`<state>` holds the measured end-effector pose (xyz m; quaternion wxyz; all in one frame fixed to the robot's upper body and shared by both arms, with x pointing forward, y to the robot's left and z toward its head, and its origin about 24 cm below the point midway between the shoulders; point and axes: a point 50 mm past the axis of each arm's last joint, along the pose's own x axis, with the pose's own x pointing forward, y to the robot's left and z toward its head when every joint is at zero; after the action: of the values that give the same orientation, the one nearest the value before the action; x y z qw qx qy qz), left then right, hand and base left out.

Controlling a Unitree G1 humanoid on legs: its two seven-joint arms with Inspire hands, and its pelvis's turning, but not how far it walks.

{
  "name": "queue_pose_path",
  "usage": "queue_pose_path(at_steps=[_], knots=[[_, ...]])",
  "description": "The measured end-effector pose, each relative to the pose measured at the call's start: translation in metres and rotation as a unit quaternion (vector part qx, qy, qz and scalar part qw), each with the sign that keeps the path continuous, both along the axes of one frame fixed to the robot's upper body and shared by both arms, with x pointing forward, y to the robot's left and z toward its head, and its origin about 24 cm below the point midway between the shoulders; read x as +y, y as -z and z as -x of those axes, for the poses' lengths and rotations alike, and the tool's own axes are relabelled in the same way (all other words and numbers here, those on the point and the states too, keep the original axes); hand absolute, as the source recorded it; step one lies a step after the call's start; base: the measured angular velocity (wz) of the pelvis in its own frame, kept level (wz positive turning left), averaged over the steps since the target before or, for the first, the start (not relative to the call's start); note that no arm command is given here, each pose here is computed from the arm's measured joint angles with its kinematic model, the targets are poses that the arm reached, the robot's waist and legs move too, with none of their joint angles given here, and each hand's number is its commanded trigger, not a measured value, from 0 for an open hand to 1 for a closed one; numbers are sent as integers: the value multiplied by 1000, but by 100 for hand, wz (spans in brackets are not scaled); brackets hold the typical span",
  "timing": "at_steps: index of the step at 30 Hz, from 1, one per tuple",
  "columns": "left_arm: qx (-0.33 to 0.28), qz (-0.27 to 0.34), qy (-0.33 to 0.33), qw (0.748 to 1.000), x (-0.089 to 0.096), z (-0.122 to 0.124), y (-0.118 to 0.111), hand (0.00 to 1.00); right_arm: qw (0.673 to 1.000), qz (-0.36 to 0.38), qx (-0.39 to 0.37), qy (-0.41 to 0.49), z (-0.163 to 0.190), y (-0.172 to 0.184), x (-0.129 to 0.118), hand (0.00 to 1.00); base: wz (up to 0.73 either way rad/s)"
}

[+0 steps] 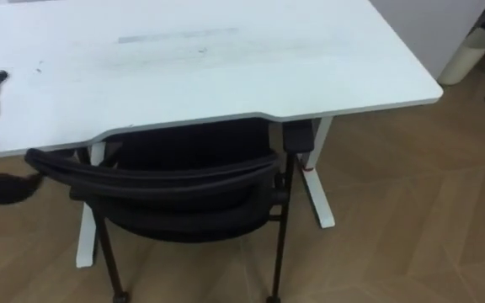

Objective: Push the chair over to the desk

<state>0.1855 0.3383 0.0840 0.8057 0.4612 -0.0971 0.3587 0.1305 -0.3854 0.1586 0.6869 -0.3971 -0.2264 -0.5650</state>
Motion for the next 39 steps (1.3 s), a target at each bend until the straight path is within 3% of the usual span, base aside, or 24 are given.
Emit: queue_pose_path(at_steps=[4,6,7,9,10,12,17,21,24,29,34,39], knots=[[-94,99,-123,983,32,46,5,0,988,-150,5,47,40,47,-18,0,-7],[-66,179,-209,959,40,88,42,0,942,-309,22,125,85,111,-23,0,-7],[-49,205,-230,950,40,98,56,0,925,-351,26,145,98,127,-21,0,0],[34,312,-331,890,28,150,115,0,845,-488,38,214,134,188,-2,0,0],[52,333,-352,873,23,162,128,0,825,-513,42,231,143,201,4,0,3],[113,383,-422,814,6,206,161,0,763,-578,52,284,175,233,25,0,5],[239,432,-468,734,-23,261,196,0,667,-661,147,311,215,274,65,0,6],[336,486,-460,663,-53,287,216,0,597,-706,267,270,214,297,94,0,0],[389,516,-442,622,-70,294,224,0,566,-715,342,225,202,307,105,0,3],[457,545,-374,595,-85,271,238,0,542,-707,433,141,164,317,115,0,1],[477,553,-309,609,-89,227,247,0,542,-700,460,70,124,322,123,0,1],[500,518,-225,657,-96,179,250,0,535,-690,488,2,99,325,137,0,0]])
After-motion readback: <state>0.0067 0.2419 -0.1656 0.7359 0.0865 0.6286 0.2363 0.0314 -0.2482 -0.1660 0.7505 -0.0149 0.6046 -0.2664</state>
